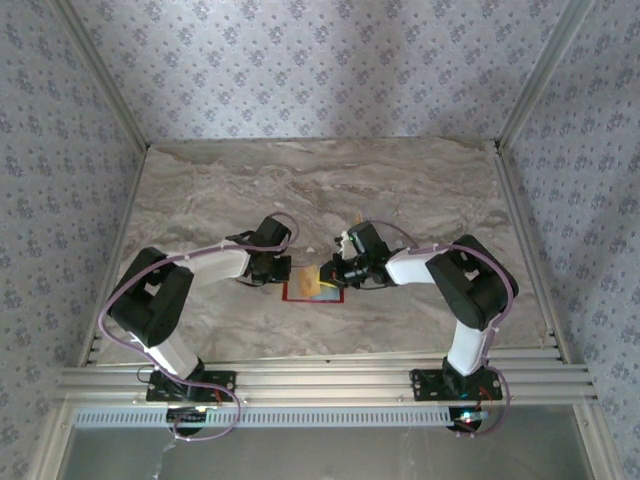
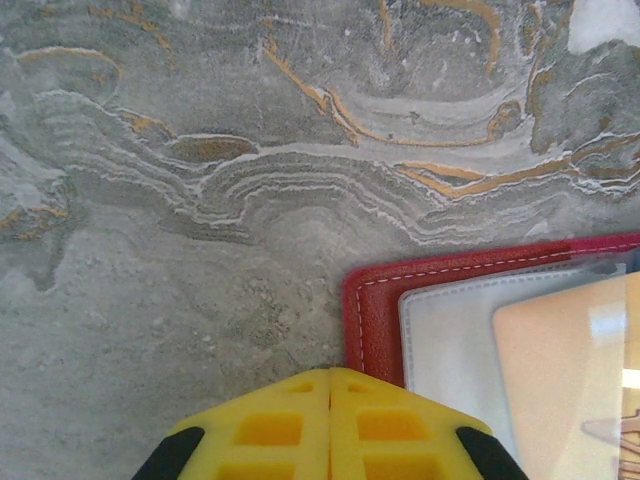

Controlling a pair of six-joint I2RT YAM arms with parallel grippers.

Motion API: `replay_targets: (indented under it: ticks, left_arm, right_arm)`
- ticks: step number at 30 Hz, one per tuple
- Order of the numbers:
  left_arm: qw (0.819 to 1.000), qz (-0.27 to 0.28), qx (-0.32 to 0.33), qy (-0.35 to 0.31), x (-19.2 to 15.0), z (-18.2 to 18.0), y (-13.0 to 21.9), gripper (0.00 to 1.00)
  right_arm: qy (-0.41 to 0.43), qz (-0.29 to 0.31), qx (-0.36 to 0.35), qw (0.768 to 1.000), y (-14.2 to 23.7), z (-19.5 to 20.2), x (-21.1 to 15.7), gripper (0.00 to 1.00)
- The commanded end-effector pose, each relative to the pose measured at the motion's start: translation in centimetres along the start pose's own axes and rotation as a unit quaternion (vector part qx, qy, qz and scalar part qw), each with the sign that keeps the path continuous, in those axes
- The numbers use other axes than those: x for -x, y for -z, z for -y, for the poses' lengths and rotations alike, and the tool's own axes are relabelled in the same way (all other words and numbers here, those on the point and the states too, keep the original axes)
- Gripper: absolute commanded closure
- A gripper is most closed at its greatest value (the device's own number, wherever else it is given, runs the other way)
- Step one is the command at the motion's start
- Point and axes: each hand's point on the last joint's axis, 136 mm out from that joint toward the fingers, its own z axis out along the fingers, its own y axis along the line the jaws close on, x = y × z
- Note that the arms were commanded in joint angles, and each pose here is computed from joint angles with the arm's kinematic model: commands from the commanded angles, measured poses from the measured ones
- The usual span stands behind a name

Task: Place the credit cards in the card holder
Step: Insert the credit card into the card slot.

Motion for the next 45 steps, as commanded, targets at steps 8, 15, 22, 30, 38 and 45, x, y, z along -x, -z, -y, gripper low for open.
replay_targets:
  ticks: [8, 15, 22, 30, 38, 45]
  left_arm:
    - [0.997, -0.041, -0.069, -0.016, -2.2, 3.7, -2.9, 0.94]
    - [0.996, -0.05, -0.07, -0.003, -2.7, 3.6, -3.1, 0.95]
    - [0.996, -0.056, -0.067, 0.027, -3.7, 3.0, -2.9, 0.96]
    - [0.995, -0.057, -0.074, 0.039, -4.6, 3.1, -2.9, 0.96]
    - [0.994, -0.058, -0.076, 0.045, -5.6, 3.3, -3.1, 0.96]
    - [0.994, -0.06, -0.081, 0.042, -6.0, 3.9, -3.4, 0.96]
  right_arm:
    - [0.023, -0.006, -0.022, 0.999, -1.4, -0.8, -0.4, 1.0]
    - [0.03, -0.003, -0.028, 0.999, -1.8, -1.1, -0.5, 1.0]
    - [0.02, 0.009, -0.039, 0.999, -1.3, -1.1, 0.1, 1.0]
    - [0.013, 0.022, -0.05, 0.998, -1.2, -1.6, 0.5, 1.0]
    - [0.013, 0.033, -0.062, 0.997, -2.3, -1.7, -0.2, 1.0]
    - [0.038, 0.038, -0.078, 0.995, -2.5, -2.5, -0.9, 1.0]
